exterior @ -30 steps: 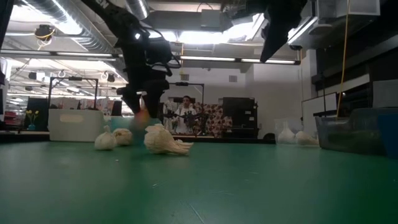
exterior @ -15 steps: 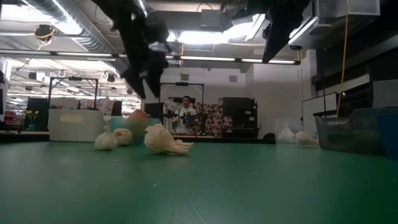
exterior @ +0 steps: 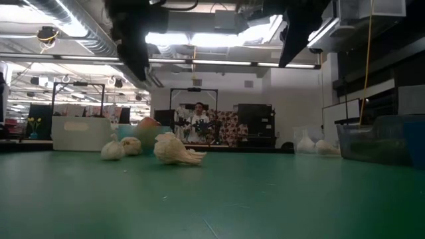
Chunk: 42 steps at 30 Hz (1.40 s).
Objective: Sort produce into baskets
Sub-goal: Put the white garlic into the transparent bin
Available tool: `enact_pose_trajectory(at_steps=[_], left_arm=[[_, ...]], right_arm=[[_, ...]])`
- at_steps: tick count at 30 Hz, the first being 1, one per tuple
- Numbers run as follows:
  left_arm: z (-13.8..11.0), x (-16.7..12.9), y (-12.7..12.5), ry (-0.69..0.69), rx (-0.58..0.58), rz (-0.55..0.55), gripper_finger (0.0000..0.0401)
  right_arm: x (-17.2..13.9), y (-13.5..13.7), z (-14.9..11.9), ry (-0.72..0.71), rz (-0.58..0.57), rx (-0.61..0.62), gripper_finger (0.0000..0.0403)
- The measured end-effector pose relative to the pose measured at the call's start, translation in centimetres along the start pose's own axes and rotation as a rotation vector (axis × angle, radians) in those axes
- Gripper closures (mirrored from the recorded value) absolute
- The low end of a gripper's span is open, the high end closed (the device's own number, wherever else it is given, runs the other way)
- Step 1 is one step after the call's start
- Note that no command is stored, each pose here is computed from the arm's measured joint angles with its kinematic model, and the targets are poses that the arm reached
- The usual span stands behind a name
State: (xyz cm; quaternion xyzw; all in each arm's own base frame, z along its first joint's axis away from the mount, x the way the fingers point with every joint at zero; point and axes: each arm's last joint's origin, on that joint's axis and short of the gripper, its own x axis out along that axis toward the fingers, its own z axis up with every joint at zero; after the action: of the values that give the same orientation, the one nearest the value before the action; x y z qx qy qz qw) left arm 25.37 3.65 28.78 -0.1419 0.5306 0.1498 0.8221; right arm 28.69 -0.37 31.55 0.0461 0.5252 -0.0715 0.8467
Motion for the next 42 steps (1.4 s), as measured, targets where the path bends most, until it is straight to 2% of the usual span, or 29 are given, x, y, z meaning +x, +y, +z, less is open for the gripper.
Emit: enact_pose_trajectory(at_steps=[4, 9, 12, 15, 17, 27, 31, 42], left_arm=[[-1.7, 2.9, -2.3, -0.048, 0.057, -0.026, 0.0042], [-3.5, 5.7, -3.0, -0.093, 0.062, -0.04, 0.0054], [-3.9, 6.6, -3.7, -0.163, 0.116, -0.048, 0.0066], [-3.9, 7.0, -5.5, -0.29, 0.216, -0.109, 0.0075], [-4.1, 7.2, -6.5, -0.36, 0.266, -0.112, 0.0079], [-6.3, 10.2, -9.3, -0.486, 0.325, -0.067, 0.0081], [-6.8, 12.1, -9.8, -0.504, 0.333, -0.061, 0.0081], [-8.1, 16.3, -10.2, -0.402, 0.335, -0.036, 0.0081]], right_arm=[[0.8, 0.0, -0.1, -0.015, -0.004, -0.001, 0.0175], [2.7, 0.0, -1.4, 0.036, -0.012, -0.007, 0.0175], [3.9, -0.1, -2.2, 0.057, -0.015, -0.004, 0.0175], [5.1, -0.1, -2.8, 0.044, -0.013, 0.003, 0.0175], [5.9, 0.0, -3.0, 0.016, -0.008, 0.006, 0.0175], [7.4, 0.2, -2.9, -0.101, 0.038, 0.015, 0.0175], [7.3, 0.2, -2.7, -0.12, 0.056, 0.016, 0.0175], [7.3, 0.2, -2.6, -0.123, 0.058, 0.044, 0.0175]])
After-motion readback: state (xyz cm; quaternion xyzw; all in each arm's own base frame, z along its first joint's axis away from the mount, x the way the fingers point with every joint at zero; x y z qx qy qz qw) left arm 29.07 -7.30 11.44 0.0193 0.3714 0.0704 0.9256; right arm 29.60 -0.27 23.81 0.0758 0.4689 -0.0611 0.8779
